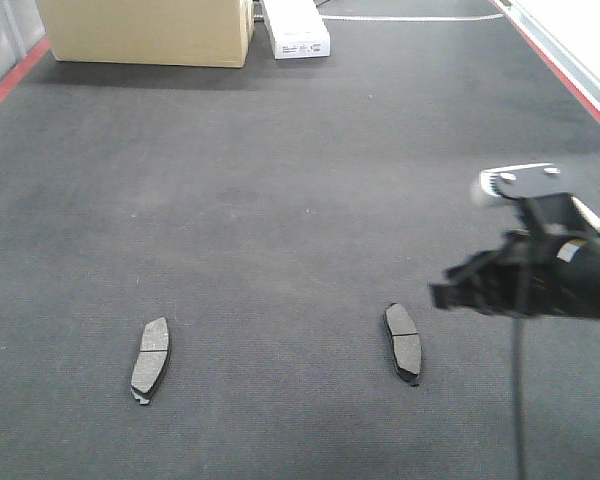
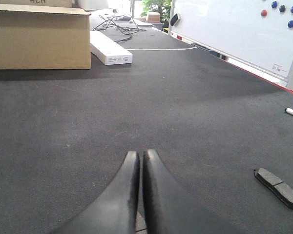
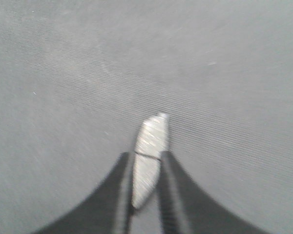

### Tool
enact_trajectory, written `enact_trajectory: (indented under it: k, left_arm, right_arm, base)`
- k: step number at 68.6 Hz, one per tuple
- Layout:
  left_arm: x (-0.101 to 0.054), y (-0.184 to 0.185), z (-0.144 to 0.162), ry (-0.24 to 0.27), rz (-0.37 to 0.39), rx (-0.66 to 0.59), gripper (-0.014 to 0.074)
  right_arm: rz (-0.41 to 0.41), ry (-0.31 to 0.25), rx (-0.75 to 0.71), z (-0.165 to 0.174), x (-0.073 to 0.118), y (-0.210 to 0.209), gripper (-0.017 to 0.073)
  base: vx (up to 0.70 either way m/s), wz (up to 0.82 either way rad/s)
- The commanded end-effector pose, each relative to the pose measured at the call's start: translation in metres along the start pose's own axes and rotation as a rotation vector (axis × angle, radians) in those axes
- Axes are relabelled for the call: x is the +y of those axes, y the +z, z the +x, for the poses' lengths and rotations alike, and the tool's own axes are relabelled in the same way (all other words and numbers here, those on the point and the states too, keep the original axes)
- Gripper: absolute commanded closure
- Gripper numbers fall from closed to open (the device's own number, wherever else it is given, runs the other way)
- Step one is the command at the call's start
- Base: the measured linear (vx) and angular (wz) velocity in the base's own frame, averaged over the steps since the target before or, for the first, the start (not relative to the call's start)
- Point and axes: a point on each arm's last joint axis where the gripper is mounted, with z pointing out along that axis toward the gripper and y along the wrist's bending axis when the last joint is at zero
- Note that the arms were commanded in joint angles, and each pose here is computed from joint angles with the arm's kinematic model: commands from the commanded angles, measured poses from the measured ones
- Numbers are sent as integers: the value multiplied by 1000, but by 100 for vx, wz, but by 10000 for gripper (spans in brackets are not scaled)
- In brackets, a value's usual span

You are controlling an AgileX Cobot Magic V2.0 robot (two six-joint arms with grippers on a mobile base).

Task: Move and align brake pads A on conveyor
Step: 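Lower the right gripper and release its brake pad onto the belt, then raise the open right gripper clear of the two placed pads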

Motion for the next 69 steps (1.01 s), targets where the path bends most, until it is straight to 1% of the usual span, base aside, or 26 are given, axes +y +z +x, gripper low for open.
enact_trajectory:
  k: [1,7,11,18,27,32,41,46,52,56,69]
  left_arm:
    - [-1,-1,-14,-6,3,-91,600]
    - [-1,-1,-14,-6,3,-91,600]
    - [-1,-1,-14,-6,3,-91,600]
    - [-1,-1,-14,-6,3,-91,600]
    - [-1,-1,-14,-6,3,-91,600]
    - [-1,-1,-14,-6,3,-91,600]
    - [-1,-1,-14,-6,3,-91,600]
    - [-1,-1,-14,-6,3,-91,600]
    - [-1,-1,-14,-6,3,-91,600]
    - [-1,-1,-14,-6,3,-91,600]
    - [-1,-1,-14,-6,3,-91,600]
  right_arm:
    - [56,-24,-121,-5,-1,-32,575]
    - [80,-5,-151,-1,0,-53,568]
    - [97,-10,-155,2,0,-66,568]
    - [118,-39,-179,7,2,-90,566]
    - [115,-48,-270,12,8,-122,565]
    - [118,-64,-343,16,11,-141,565]
    - [132,-123,-459,25,16,-172,565]
    - [139,-145,-509,30,18,-186,565]
    - [144,-162,-537,36,20,-196,565]
    - [145,-162,-556,42,20,-196,565]
    - [129,-121,-585,89,16,-162,565]
  base:
    - [0,0]
    - [0,0]
    - [0,0]
    - [0,0]
    - [0,0]
    - [0,0]
    - [0,0]
    - [0,0]
    - [0,0]
    - [0,0]
    - [0,0]
